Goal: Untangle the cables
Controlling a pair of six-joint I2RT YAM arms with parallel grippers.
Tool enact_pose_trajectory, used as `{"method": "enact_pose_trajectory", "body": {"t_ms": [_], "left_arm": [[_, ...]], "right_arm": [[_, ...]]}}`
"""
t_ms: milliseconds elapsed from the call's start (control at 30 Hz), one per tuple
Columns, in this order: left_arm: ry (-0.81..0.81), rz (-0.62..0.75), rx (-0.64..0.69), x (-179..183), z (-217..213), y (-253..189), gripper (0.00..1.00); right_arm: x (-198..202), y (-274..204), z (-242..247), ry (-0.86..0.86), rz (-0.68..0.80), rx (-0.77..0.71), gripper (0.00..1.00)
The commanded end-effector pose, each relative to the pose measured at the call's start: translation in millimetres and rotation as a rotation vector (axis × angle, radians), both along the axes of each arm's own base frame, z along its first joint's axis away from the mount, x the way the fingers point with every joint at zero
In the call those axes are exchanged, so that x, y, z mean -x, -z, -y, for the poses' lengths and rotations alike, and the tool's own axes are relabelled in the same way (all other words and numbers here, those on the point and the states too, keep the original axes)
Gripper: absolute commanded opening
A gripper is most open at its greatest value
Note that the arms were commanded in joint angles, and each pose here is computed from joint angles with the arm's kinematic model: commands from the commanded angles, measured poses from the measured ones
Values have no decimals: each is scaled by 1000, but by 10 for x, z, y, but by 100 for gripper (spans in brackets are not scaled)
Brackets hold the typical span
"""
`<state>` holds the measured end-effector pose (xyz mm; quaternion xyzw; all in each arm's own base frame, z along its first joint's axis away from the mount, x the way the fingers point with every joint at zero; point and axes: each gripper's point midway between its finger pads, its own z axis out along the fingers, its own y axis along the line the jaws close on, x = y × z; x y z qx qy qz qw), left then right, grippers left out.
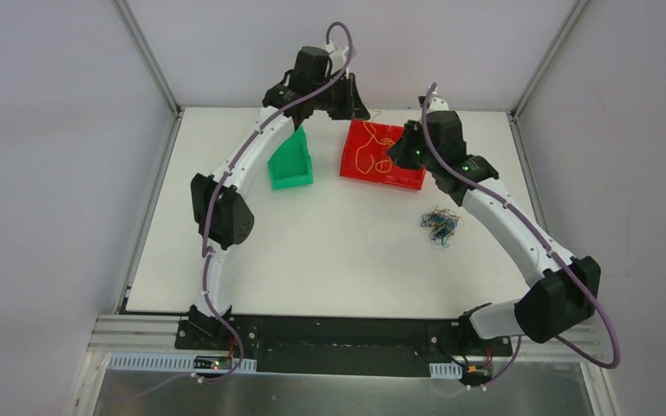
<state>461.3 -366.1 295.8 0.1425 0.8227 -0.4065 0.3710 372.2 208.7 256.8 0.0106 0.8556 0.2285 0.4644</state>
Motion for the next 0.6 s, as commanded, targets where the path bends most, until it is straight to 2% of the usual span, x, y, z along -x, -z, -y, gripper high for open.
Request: {"method": "enact_pose_trajectory", "body": {"t_ms": [0,233,400,567], "left_arm": [[82,2,104,163,130,-396,0],[120,-30,183,94,310,-485,0],[124,-47,218,-40,451,-377,0],[154,-61,316,-187,662,-274,0]], "right_arm": [[80,-364,-30,-49,22,-64,0],[-45,-318,126,-7,-18,-107,0],[-118,-303,253,17,-35,-133,0],[-204,-297,347,28,-44,-165,0]]}}
